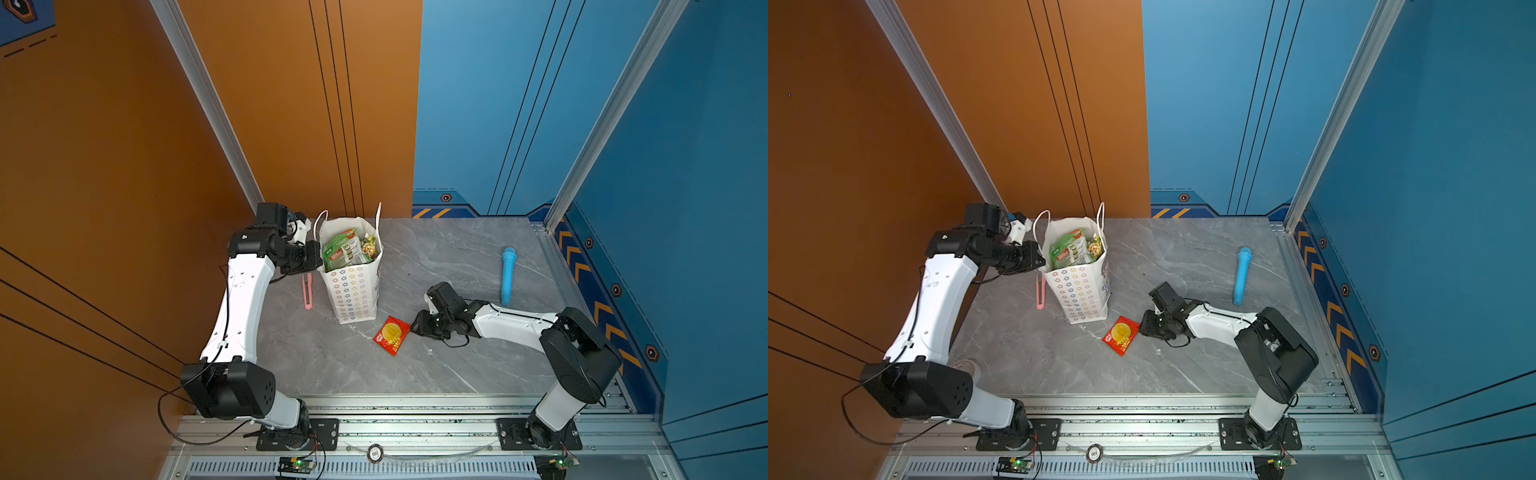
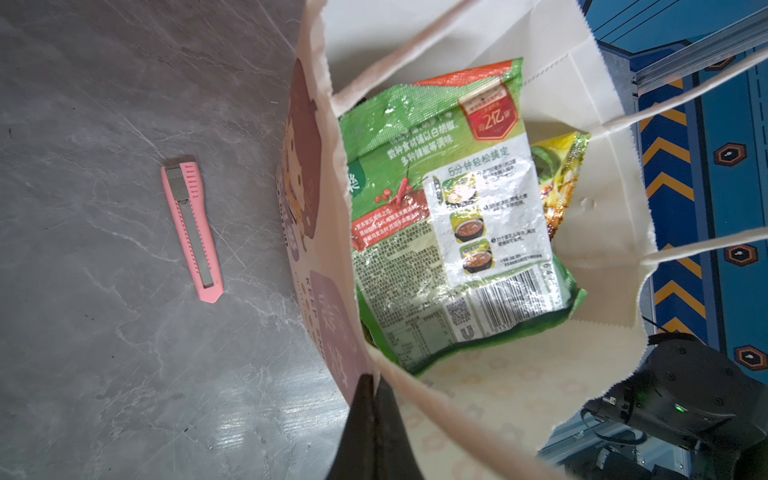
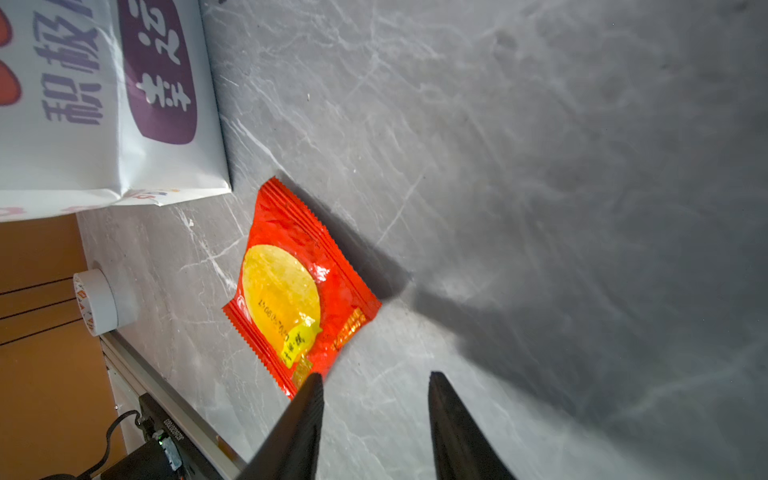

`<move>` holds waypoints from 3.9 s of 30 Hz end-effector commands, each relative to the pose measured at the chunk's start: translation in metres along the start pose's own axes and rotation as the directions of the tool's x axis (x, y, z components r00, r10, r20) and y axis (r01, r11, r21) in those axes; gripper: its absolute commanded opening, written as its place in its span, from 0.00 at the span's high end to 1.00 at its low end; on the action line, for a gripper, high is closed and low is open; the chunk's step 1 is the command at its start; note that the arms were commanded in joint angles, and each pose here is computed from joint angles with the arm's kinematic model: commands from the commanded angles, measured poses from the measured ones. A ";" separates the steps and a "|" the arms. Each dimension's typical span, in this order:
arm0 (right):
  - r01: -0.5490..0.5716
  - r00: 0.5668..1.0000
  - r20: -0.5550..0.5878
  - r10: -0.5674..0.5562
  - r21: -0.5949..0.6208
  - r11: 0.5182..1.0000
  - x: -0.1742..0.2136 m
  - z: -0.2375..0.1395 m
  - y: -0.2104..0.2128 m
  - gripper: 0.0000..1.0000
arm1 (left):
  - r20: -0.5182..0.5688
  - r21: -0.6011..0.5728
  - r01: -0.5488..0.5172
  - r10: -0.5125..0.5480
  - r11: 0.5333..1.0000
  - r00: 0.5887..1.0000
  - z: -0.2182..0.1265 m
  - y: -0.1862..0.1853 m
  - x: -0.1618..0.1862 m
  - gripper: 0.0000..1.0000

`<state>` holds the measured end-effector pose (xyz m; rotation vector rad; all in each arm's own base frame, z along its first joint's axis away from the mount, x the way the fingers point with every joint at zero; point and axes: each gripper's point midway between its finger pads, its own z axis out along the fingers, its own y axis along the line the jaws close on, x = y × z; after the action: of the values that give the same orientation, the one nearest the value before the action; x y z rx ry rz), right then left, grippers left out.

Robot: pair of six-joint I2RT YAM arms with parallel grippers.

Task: Place the snacks into the paper bag
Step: 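Move the right gripper down to the small red packet, then grasp the small red packet with the right gripper, then lift the red packet and carry it over the bag, then lower the red packet into the bag and open the right gripper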

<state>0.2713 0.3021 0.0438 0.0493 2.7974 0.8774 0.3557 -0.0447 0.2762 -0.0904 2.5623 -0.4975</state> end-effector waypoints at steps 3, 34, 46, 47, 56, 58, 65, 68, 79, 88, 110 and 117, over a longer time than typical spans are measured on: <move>-0.050 0.999 -0.009 0.050 -0.028 0.998 -0.005 0.015 0.001 0.57 | 0.050 0.038 -0.015 0.013 0.999 0.999 -0.013 -0.010 -0.004 1.00; -0.101 0.994 0.029 0.104 -0.097 0.990 -0.022 0.025 0.017 1.00 | 0.050 0.034 -0.016 0.015 0.999 0.999 -0.013 -0.008 -0.005 1.00; -0.005 0.978 0.205 0.035 -0.143 0.990 -0.073 -0.064 0.062 1.00 | 0.047 0.037 -0.014 0.012 0.999 0.999 -0.012 -0.009 -0.005 1.00; 0.005 0.975 0.222 0.028 -0.147 0.989 -0.076 -0.073 0.067 1.00 | 0.049 0.036 -0.016 0.014 0.999 0.999 -0.012 -0.009 -0.006 1.00; 0.102 0.928 0.370 -0.040 -0.150 0.983 -0.103 -0.142 0.100 1.00 | 0.045 0.037 -0.014 0.013 0.999 0.999 -0.011 -0.008 -0.005 1.00; 0.123 0.911 0.408 -0.053 -0.147 0.981 -0.108 -0.158 0.107 1.00 | 0.048 0.038 -0.014 0.012 0.999 0.999 -0.011 -0.009 -0.006 1.00; 0.196 0.849 0.524 -0.070 -0.189 0.962 -0.127 -0.213 0.139 1.00 | 0.048 0.040 -0.010 0.008 0.999 0.999 -0.010 -0.009 -0.007 1.00; 0.253 0.818 0.566 -0.101 -0.195 0.948 -0.132 -0.238 0.161 1.00 | 0.050 0.039 -0.011 0.009 0.999 0.999 -0.011 -0.009 -0.007 1.00; 0.444 0.749 0.631 -0.200 -0.255 0.859 -0.123 -0.284 0.245 1.00 | 0.049 0.041 -0.010 0.008 0.999 0.999 -0.010 -0.009 -0.007 1.00; 0.555 0.729 0.628 -0.271 -0.311 0.772 -0.116 -0.281 0.309 1.00 | 0.045 0.045 -0.009 0.007 0.999 0.999 -0.008 -0.010 -0.007 1.00; 0.480 0.843 0.443 -0.305 -0.367 0.797 -0.149 -0.139 0.334 1.00 | 0.059 0.040 -0.012 0.010 0.999 0.998 -0.013 -0.011 -0.008 1.00; 0.429 0.884 0.375 -0.280 -0.409 0.806 -0.143 -0.113 0.333 1.00 | 0.053 0.040 -0.010 0.007 0.999 0.999 -0.011 -0.011 -0.008 1.00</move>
<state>0.3822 0.4937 0.3393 -0.3886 2.1472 1.2429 0.3559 -0.0447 0.2762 -0.0951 2.5619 -0.4988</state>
